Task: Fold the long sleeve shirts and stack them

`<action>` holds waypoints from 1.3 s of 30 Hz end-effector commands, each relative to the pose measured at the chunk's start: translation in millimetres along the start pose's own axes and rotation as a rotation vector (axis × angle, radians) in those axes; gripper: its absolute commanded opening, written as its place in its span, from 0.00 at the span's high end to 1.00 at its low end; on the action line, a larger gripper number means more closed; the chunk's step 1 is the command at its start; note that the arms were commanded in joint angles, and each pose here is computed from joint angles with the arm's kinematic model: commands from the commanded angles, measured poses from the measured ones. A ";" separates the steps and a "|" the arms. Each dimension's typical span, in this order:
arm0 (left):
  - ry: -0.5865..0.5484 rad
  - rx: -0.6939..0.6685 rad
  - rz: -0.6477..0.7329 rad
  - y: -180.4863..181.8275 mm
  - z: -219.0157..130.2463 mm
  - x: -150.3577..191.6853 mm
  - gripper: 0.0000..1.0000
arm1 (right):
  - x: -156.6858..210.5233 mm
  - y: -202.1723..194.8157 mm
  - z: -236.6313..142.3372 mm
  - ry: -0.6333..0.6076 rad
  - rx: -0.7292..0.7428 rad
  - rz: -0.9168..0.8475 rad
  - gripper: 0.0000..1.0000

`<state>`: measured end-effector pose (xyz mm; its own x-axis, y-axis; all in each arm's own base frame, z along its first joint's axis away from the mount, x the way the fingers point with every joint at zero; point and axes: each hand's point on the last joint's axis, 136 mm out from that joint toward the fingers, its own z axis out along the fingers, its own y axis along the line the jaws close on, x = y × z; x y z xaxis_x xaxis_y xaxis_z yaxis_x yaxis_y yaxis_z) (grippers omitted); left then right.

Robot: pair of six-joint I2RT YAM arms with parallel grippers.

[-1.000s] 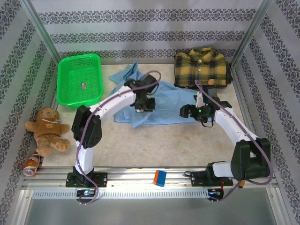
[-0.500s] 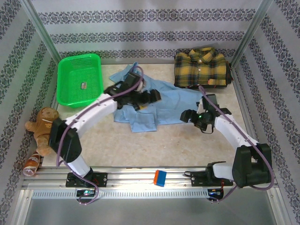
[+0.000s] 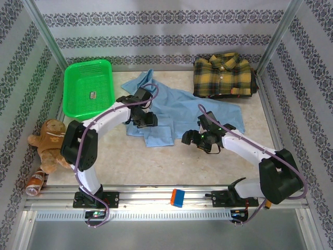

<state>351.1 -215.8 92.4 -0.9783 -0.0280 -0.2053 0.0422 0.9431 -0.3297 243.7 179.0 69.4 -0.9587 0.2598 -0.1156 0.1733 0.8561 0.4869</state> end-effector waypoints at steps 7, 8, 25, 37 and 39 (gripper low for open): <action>0.014 -0.009 0.124 4.4 30.4 1.0 0.57 | -6.4 -3.7 -11.4 -0.032 0.028 0.006 0.18; 0.006 -0.004 0.125 3.9 32.1 -0.6 0.56 | -6.6 -3.2 -12.1 -0.034 0.025 0.005 0.18; -0.052 0.150 0.128 -21.3 22.6 -1.7 0.81 | -17.8 -24.7 -30.4 -0.081 0.047 0.055 0.20; -0.006 0.542 0.451 -116.6 -29.7 133.2 0.79 | -20.3 -47.0 -41.4 -0.119 0.070 0.129 0.20; 0.088 0.613 0.495 -119.1 -28.4 171.9 0.57 | -17.1 -52.0 -44.4 -0.131 0.079 0.150 0.19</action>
<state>211.5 -310.6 121.6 -0.8519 0.3252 -0.4105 0.5195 0.6231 -0.5846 252.4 122.7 89.8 -0.8978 0.4064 -0.1696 0.2876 0.8328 0.4731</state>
